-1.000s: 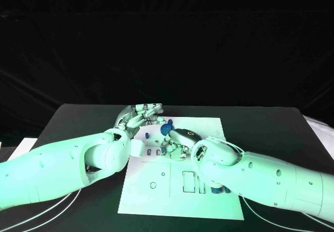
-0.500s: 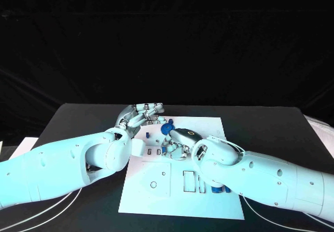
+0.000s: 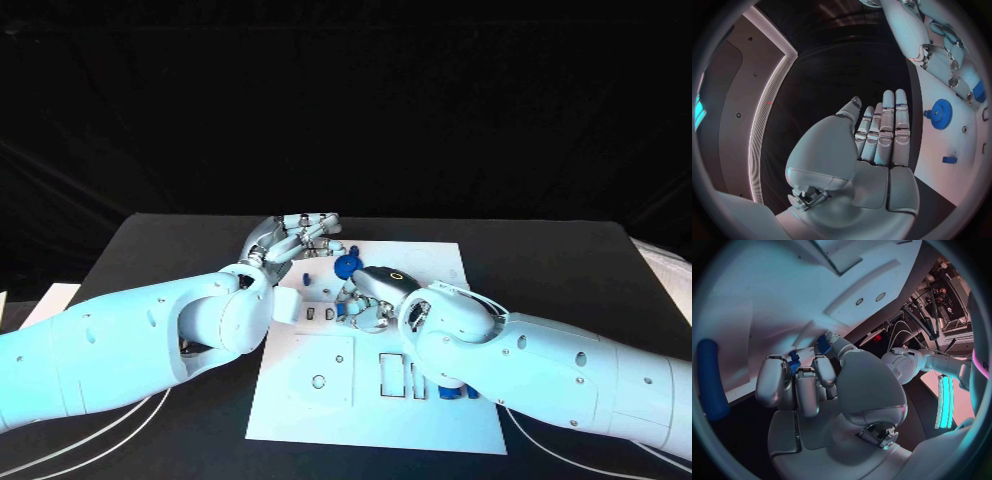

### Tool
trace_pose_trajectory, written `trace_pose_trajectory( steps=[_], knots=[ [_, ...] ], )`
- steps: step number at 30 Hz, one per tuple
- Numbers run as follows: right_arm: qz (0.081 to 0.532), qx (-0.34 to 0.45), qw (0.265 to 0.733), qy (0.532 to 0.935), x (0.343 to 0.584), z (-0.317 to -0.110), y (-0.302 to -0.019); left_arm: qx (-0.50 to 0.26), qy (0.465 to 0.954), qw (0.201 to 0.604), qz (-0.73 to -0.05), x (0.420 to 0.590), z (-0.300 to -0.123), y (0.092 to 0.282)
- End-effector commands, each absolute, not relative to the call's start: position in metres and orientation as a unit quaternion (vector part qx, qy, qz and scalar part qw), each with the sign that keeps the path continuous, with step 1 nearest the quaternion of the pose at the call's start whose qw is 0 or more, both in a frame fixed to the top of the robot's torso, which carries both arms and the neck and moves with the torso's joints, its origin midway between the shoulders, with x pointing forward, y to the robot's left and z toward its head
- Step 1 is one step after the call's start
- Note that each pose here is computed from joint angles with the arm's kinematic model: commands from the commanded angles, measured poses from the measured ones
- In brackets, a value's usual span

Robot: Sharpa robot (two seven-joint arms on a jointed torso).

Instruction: Assemble the parts on the task board

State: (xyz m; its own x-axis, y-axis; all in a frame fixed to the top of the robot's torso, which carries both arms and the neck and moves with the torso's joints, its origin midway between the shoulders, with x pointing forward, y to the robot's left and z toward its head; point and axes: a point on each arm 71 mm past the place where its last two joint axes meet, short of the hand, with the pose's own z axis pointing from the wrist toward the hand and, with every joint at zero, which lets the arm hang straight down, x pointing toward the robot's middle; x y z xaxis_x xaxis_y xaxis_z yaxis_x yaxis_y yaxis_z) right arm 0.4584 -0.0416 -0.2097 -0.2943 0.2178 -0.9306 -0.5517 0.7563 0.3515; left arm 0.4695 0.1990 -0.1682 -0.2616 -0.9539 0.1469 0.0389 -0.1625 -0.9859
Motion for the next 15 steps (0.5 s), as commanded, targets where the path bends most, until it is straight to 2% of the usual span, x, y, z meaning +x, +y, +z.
trace_pose_trajectory(
  steps=[1,15],
  knots=[
    [0.318,-0.119,0.579,0.741,0.4585,-0.2139,-0.0435,-0.45,0.504,0.401,-0.619,0.4689,-0.1671,0.197],
    [0.322,-0.114,0.583,0.737,0.4591,-0.2131,-0.0439,-0.45,0.505,0.401,-0.618,0.4694,-0.1674,0.1967]
  ],
)
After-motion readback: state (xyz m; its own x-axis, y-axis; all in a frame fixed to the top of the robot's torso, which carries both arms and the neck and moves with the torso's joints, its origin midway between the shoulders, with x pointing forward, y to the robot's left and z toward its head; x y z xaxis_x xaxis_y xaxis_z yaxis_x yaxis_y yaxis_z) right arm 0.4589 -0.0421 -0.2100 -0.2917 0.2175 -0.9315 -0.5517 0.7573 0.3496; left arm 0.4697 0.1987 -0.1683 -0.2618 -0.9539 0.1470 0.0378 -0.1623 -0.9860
